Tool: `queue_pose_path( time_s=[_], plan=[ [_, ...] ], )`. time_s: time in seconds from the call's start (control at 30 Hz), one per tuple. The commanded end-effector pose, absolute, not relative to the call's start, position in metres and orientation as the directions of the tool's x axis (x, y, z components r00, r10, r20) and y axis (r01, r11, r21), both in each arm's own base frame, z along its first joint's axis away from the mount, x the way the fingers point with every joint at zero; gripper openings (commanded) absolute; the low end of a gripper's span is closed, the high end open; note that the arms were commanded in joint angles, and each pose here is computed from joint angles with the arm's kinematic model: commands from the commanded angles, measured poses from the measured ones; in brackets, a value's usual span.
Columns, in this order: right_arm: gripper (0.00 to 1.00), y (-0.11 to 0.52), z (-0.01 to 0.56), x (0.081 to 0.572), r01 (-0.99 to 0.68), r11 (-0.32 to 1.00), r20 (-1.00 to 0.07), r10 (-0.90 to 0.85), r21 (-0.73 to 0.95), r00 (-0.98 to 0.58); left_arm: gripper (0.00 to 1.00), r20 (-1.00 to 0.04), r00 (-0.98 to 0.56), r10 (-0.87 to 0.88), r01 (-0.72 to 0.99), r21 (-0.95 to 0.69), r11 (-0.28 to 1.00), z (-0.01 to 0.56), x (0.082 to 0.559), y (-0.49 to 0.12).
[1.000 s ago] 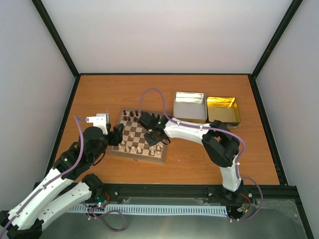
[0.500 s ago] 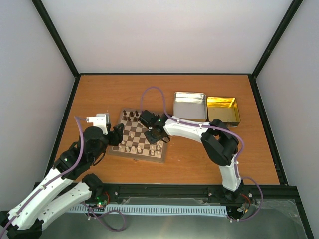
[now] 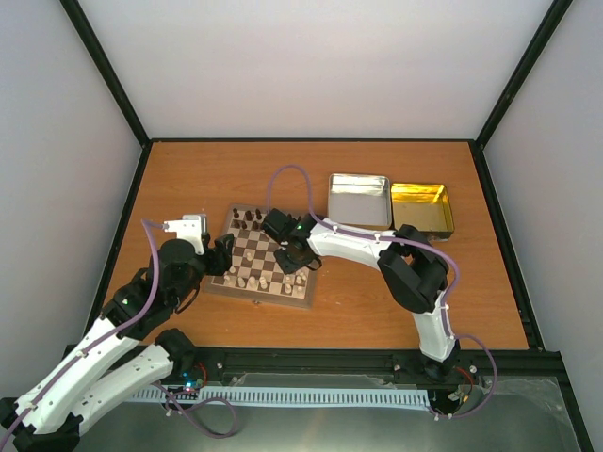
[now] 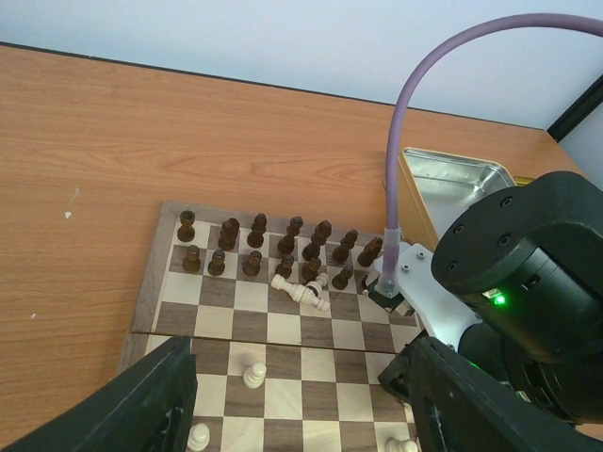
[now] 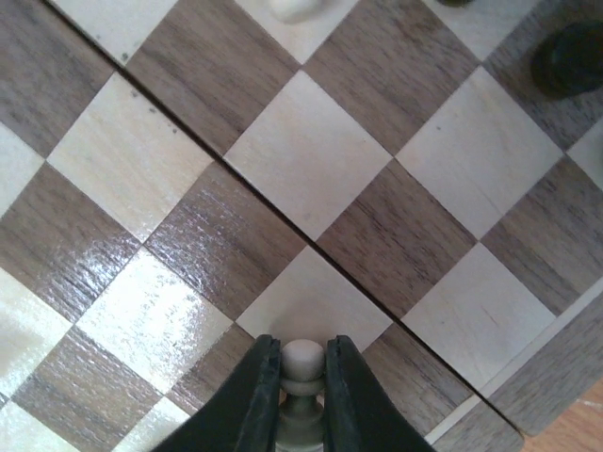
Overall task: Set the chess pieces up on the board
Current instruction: Pick up the chess piece from the chessboard.
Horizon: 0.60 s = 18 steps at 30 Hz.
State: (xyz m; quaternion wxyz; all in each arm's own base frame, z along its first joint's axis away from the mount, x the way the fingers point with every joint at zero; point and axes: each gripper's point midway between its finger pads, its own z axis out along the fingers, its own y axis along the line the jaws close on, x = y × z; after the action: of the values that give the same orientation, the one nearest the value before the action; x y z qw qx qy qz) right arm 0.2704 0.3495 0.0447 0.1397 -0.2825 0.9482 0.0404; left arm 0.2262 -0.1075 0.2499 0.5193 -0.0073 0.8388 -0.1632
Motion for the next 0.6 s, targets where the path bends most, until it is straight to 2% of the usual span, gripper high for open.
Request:
queue_pose_path(
  time_s=[0.0, 0.1, 0.2, 0.33, 0.47, 0.57],
  plan=[
    [0.09, 0.354, 0.039, 0.277, -0.538, 0.843, -0.296, -0.513, 0.001, -0.806, 0.63, -0.879, -0.438, -0.189, 0.162, -0.284, 0.945, 0.256, 0.229, -0.108],
    [0.07, 0.362, 0.051, 0.288, -0.534, 0.846, -0.379, -0.492, 0.007, -0.784, 0.63, -0.877, -0.441, -0.189, 0.165, -0.287, 0.944, 0.256, 0.229, -0.109],
    [0.06, 0.376, 0.082, 0.306, -0.532, 0.846, -0.546, -0.427, 0.041, -0.721, 0.63, -0.871, -0.455, -0.185, 0.177, -0.292, 0.94, 0.253, 0.228, -0.112],
    [0.06, 0.384, 0.127, 0.315, -0.534, 0.838, -0.703, -0.315, 0.108, -0.637, 0.64, -0.858, -0.48, -0.184, 0.197, -0.31, 0.93, 0.25, 0.226, -0.119],
    [0.07, 0.383, 0.167, 0.32, -0.503, 0.847, -0.778, -0.195, 0.174, -0.598, 0.65, -0.828, -0.516, -0.219, 0.213, -0.371, 0.904, 0.244, 0.224, -0.129],
    [0.07, 0.378, 0.192, 0.317, -0.472, 0.846, -0.794, -0.102, 0.247, -0.599, 0.68, -0.801, -0.544, -0.249, 0.251, -0.439, 0.863, 0.241, 0.221, -0.143]
  ],
)
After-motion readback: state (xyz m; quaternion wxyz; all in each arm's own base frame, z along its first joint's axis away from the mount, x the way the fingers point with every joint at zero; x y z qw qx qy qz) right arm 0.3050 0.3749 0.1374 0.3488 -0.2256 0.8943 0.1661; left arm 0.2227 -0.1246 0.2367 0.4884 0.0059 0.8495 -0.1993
